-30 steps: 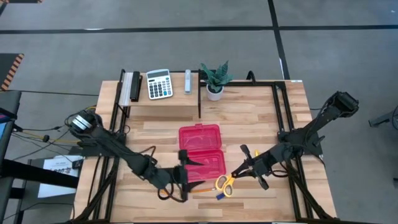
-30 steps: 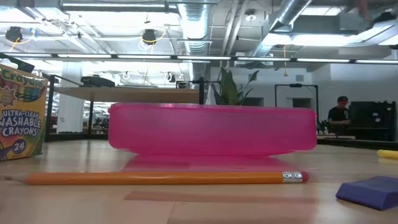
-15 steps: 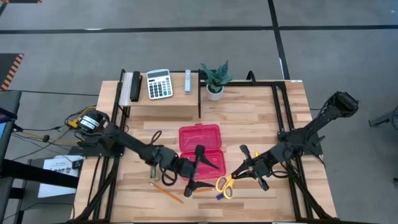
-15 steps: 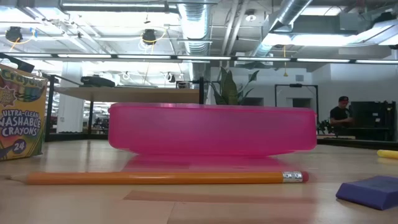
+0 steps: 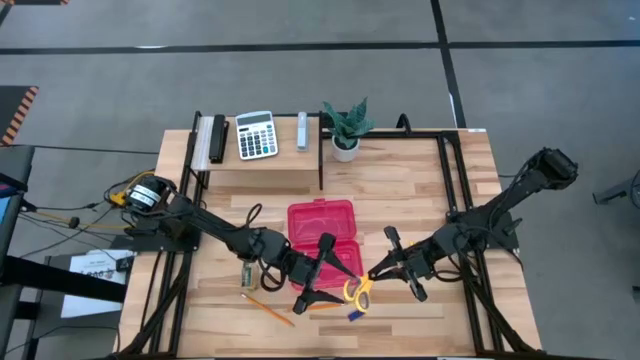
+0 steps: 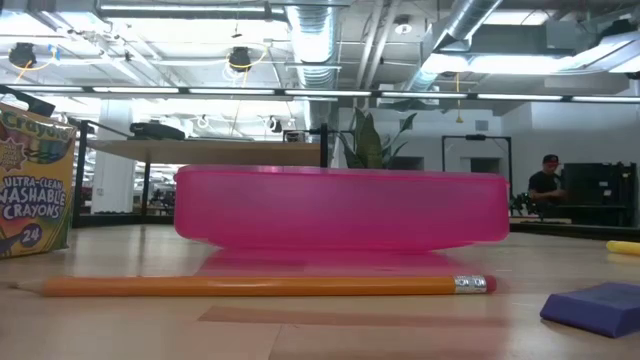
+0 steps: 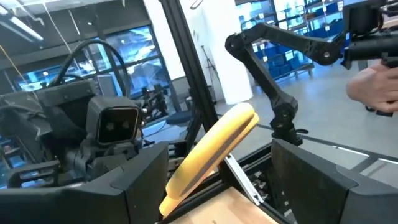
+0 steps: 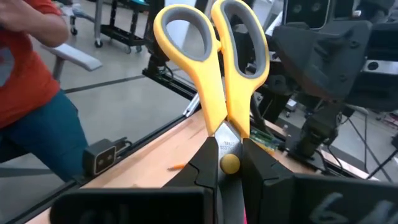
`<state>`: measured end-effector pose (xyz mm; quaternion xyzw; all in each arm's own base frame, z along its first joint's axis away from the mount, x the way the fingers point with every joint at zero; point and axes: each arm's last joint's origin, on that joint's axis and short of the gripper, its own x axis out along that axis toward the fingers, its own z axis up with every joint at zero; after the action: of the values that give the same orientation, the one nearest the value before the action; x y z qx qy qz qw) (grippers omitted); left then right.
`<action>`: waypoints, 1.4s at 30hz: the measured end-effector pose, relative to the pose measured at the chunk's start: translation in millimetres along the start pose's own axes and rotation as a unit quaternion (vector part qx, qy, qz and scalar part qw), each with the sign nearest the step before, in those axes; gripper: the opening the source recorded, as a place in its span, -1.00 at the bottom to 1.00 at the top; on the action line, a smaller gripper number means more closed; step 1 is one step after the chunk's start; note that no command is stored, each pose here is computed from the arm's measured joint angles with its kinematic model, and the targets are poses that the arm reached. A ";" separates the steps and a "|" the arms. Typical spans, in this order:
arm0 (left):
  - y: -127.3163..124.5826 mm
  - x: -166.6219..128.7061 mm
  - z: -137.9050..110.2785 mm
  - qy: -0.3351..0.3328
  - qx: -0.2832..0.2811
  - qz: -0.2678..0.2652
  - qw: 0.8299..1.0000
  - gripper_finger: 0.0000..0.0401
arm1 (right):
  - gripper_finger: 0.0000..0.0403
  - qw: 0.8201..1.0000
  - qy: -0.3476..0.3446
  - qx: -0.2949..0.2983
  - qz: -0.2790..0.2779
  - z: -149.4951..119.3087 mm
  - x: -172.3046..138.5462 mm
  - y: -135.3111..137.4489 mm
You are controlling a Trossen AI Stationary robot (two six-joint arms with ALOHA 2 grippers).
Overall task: Pack school essentials
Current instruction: Put the yellow scissors into the red supply box
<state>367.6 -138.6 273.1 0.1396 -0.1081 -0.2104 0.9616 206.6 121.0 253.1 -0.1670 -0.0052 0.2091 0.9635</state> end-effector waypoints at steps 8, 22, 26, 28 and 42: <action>3.0 -0.3 -0.2 -0.003 0.019 0.003 1.000 -0.07 | -0.77 1.000 0.002 0.000 -0.008 -1.2 0.4 -4.2; 10.7 -1.8 -4.8 -0.009 0.040 -0.049 0.998 -0.86 | -0.77 1.000 -0.012 0.005 -0.013 1.6 0.3 -5.2; 10.9 -1.9 -4.8 -0.011 0.049 -0.053 0.997 -0.96 | -0.77 1.000 -0.011 0.006 -0.013 1.3 0.4 -5.1; 12.0 -1.9 -5.0 -0.007 0.047 -0.041 0.998 -0.97 | -0.77 1.000 -0.010 0.006 -0.013 1.2 0.4 -5.0; 14.4 -6.1 -8.0 0.069 0.026 0.011 0.997 -1.00 | -0.68 0.990 0.039 0.137 0.015 5.3 -19.5 6.3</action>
<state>369.6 -121.6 269.2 0.1780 -0.0487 -0.1865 0.9650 185.8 120.2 257.2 -0.0415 0.0636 0.2152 0.9736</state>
